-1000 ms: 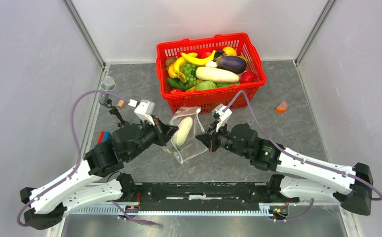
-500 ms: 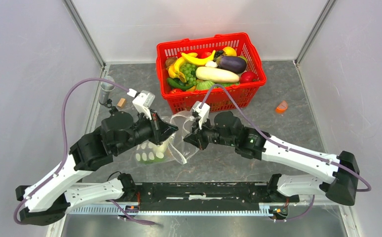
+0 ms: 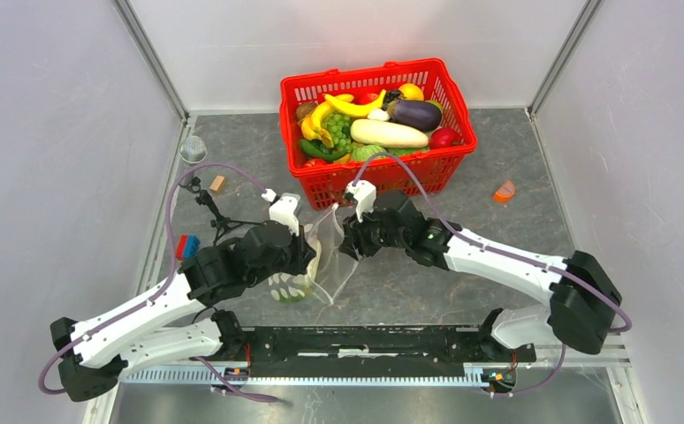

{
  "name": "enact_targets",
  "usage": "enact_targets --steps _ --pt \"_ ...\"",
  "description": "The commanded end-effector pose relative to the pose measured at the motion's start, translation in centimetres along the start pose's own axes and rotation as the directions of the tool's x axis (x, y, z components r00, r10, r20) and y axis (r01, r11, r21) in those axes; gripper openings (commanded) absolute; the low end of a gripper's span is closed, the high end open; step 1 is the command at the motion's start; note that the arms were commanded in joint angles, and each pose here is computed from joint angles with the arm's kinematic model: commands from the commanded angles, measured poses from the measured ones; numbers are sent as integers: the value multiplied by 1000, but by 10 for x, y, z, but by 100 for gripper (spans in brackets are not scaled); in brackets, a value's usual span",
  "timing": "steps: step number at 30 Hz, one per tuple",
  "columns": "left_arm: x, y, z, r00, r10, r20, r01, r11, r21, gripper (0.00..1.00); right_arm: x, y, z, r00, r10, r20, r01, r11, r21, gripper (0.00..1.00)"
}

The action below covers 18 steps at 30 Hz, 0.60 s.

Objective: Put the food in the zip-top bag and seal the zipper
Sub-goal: Adjust the zipper food storage bag at the center of the board.

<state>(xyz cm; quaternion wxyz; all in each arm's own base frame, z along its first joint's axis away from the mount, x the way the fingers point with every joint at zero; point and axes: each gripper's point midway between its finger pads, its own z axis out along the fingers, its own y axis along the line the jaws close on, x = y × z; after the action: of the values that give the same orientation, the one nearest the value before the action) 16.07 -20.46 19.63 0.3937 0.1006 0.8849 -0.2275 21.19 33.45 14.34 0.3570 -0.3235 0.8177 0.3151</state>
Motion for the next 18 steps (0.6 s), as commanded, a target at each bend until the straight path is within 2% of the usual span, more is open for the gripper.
enact_targets --steps 1,4,6,8,11,14,16,18 --pt "-44 -8 -13 982 -76 175 71 997 30 2 -70 20 -37 971 -83 226 92 995 -32 62" --pt "-52 -7 -16 974 -72 213 68 997 28 2 -95 22 -62 949 -145 281 152 988 -2 71" --pt "-55 -5 -17 972 -68 225 66 998 16 2 -108 22 -77 936 -186 300 187 982 28 73" --pt "-56 -4 -16 972 -58 228 58 998 7 2 -121 10 -93 917 -218 334 190 975 117 73" --pt "-56 -4 -16 971 -54 233 53 999 10 2 -146 -20 -126 857 -280 432 143 936 322 73" --pt "-57 -6 -16 971 -48 235 45 999 21 2 -172 -65 -161 830 -320 457 25 839 543 76" --pt "-56 -7 -16 972 -39 231 33 999 29 2 -192 -92 -176 836 -312 452 -32 793 608 75" --pt "-56 -9 -16 973 -37 228 29 999 37 2 -209 -120 -182 842 -295 452 -60 781 622 75"
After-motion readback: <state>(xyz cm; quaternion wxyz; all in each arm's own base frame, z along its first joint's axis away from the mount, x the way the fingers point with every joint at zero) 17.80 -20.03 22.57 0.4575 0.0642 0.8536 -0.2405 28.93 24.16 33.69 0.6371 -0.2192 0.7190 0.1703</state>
